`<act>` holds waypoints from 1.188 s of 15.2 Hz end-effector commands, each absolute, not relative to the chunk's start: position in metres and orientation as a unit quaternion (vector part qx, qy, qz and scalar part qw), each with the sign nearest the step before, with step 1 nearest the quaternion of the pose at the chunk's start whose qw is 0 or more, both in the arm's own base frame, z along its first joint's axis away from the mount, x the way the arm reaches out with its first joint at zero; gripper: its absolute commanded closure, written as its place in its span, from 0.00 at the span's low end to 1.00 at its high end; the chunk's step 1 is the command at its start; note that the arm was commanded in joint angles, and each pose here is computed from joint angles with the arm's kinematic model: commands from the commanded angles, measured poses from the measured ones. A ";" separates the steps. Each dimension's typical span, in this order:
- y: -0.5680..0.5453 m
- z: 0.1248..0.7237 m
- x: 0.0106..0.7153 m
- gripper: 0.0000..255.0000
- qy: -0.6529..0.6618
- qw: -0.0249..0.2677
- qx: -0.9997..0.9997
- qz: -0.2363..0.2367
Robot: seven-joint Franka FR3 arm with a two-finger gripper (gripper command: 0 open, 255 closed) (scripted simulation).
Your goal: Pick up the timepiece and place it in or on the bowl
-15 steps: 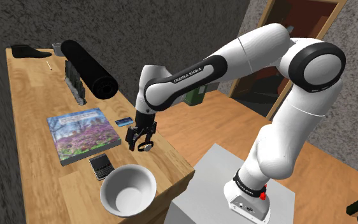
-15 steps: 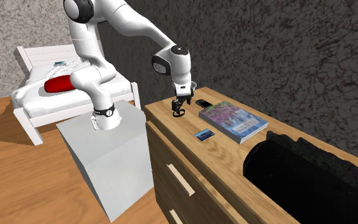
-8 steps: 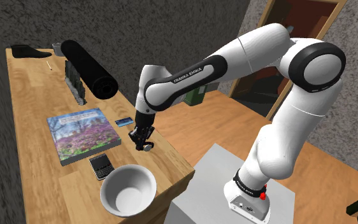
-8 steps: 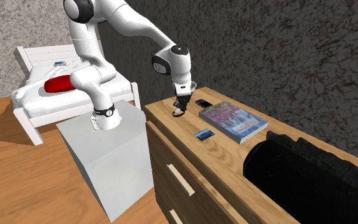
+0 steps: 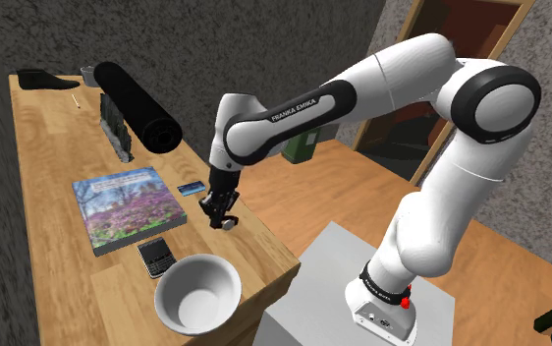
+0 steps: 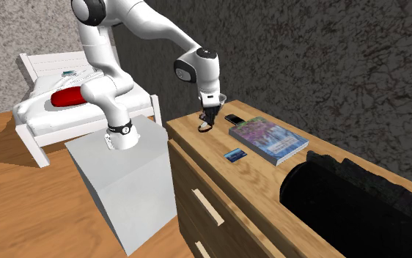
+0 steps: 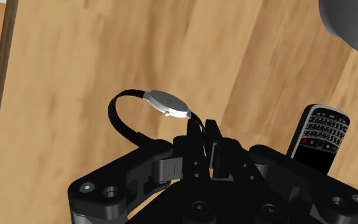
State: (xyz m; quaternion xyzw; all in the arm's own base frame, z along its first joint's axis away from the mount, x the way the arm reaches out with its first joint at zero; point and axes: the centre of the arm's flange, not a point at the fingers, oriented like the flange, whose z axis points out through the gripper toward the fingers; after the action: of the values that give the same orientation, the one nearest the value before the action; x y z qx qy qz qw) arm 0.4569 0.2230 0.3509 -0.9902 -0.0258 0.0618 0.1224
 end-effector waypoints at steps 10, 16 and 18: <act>0.224 0.409 0.458 1.00 -0.026 0.122 -0.990 0.062; 0.224 0.441 0.458 1.00 -0.026 0.122 -0.990 0.062; 0.224 0.451 0.458 1.00 -0.026 0.122 -0.990 0.062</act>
State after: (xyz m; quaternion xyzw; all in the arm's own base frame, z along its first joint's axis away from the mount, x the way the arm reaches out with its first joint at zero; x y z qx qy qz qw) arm 0.4584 0.2227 0.4458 -0.9902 -0.0257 0.0618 0.1225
